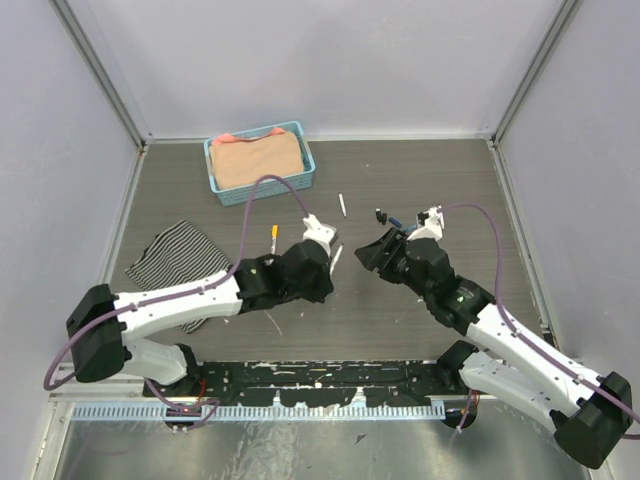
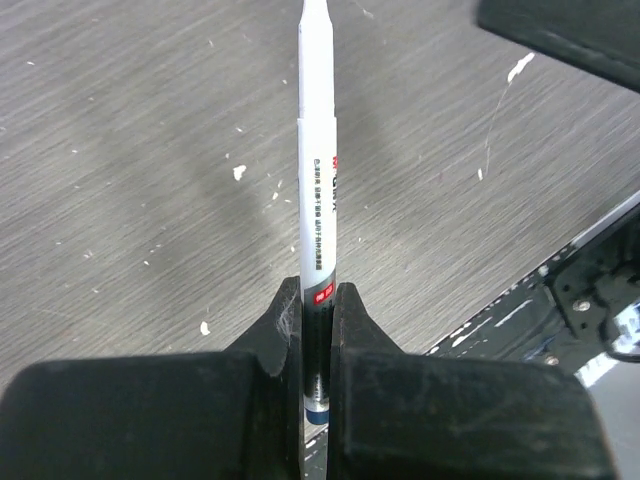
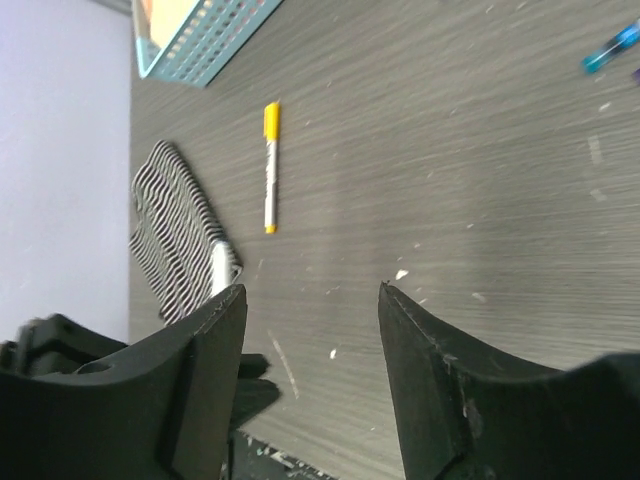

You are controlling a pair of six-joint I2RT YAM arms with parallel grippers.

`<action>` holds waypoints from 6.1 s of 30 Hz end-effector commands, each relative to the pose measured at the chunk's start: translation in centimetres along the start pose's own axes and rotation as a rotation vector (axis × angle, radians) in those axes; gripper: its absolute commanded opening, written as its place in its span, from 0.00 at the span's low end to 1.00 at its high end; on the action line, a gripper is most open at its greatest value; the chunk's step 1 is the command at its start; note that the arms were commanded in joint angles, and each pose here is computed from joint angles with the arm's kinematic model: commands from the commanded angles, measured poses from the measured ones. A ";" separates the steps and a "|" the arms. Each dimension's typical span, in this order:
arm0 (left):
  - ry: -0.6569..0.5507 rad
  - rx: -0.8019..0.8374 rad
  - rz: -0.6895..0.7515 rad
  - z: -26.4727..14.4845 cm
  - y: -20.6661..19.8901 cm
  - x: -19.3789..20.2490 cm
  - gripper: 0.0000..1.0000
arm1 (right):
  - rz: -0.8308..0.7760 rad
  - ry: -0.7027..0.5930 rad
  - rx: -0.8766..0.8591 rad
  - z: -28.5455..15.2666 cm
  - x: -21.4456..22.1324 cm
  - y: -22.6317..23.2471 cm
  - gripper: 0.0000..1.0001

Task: Insert the pens into the pen caps
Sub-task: Pick up the pen from the center of the board, then pick up the pen cap from the center of the board, then place the pen cap at the center of the board.

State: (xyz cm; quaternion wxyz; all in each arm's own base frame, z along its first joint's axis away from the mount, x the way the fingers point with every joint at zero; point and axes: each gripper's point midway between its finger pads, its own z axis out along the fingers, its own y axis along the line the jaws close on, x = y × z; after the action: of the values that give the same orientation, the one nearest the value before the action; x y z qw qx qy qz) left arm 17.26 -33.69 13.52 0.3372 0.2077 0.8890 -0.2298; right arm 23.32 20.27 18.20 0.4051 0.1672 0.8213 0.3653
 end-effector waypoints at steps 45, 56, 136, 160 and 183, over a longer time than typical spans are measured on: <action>-0.424 0.189 -0.347 -20.8 0.2 -21.3 0.00 | -0.313 0.042 0.464 10.7 -15.4 -12.4 0.63; -0.257 0.097 -0.295 -15.7 2.1 -16.2 0.00 | -0.390 0.225 0.462 14.1 -14.2 -15.1 0.59; -0.083 -0.077 -0.175 -10.1 6.9 -11.8 0.00 | -0.537 0.205 0.592 14.9 -16.4 -14.3 0.18; -0.088 -0.362 -0.042 -13.9 13.2 -10.2 0.00 | -0.768 0.526 0.368 7.0 7.9 -7.4 0.19; -0.125 -0.386 -0.052 -15.6 13.9 -9.9 0.00 | -0.850 0.655 0.362 5.5 14.0 -8.6 0.48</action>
State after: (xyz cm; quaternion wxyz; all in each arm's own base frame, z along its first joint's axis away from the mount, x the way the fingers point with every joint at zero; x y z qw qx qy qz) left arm 23.38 -16.38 27.47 0.4192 0.1037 0.8981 -0.0828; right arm 18.90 24.84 1.58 0.1938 -0.2481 0.9472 0.0607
